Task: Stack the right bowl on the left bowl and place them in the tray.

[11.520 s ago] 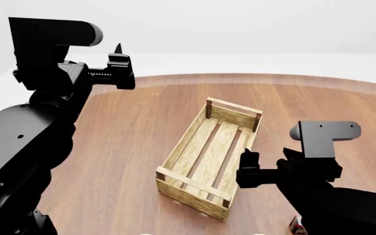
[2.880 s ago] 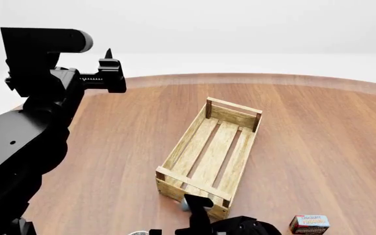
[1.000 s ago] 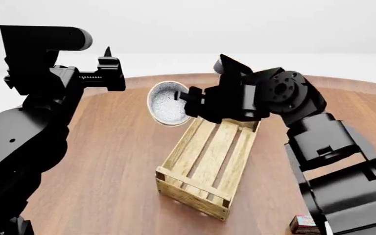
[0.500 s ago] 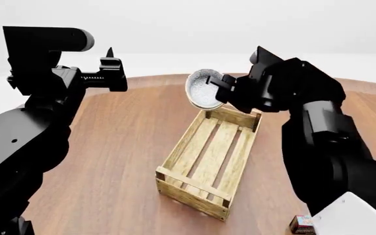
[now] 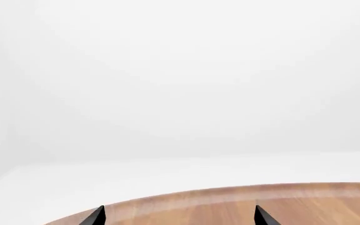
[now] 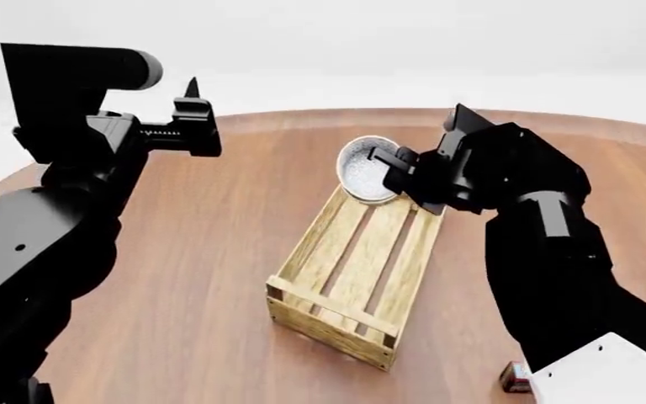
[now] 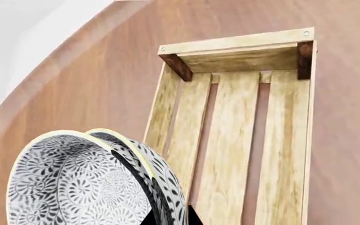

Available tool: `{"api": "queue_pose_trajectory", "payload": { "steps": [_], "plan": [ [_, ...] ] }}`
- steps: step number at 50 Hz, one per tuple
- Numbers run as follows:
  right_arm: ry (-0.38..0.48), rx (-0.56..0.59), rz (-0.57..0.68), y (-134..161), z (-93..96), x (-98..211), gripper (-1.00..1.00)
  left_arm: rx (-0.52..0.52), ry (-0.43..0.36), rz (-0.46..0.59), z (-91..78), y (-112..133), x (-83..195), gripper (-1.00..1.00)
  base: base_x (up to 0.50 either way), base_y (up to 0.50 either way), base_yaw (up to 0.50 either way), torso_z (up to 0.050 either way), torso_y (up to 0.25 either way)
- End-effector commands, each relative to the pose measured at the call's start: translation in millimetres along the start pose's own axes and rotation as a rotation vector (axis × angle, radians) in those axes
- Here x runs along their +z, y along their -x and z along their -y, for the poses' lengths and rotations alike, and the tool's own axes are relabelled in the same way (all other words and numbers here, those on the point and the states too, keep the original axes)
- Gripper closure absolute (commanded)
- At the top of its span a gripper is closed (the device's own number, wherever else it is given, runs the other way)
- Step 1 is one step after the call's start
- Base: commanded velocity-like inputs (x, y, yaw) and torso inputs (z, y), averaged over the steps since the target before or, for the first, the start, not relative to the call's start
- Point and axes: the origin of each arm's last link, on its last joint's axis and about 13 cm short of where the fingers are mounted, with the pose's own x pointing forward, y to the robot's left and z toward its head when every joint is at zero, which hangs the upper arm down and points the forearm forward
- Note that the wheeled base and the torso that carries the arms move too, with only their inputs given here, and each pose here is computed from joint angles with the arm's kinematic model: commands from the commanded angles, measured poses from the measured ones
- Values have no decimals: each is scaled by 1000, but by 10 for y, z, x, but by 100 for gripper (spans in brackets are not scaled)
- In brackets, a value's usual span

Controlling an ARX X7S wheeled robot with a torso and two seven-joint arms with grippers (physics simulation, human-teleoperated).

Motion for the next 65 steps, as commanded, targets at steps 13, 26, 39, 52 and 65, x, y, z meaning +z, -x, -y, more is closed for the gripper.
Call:
{"api": "queue_pose_trajectory", "payload": {
  "steps": [13, 26, 39, 52, 65],
  "plan": [
    [-52, 49, 22, 31, -37, 54, 100, -17, -3, 18, 0, 11, -26, -100, 0, 0, 0, 0, -173],
    [17, 43, 21, 76, -110, 84, 100, -29, 28, 2, -7, 6, -25, -100, 0, 0, 0, 0, -198],
    [65, 63, 12, 78, -170, 63, 100, -21, 20, 9, -25, 1, -39, -100, 0, 0, 0, 0, 0],
    [89, 68, 13, 82, -196, 62, 100, -17, 7, 20, -27, 4, -60, -100, 0, 0, 0, 0, 0],
    [106, 76, 9, 76, -208, 48, 100, -18, -4, 23, -24, 4, -64, -100, 0, 0, 0, 0, -231]
  ]
}}
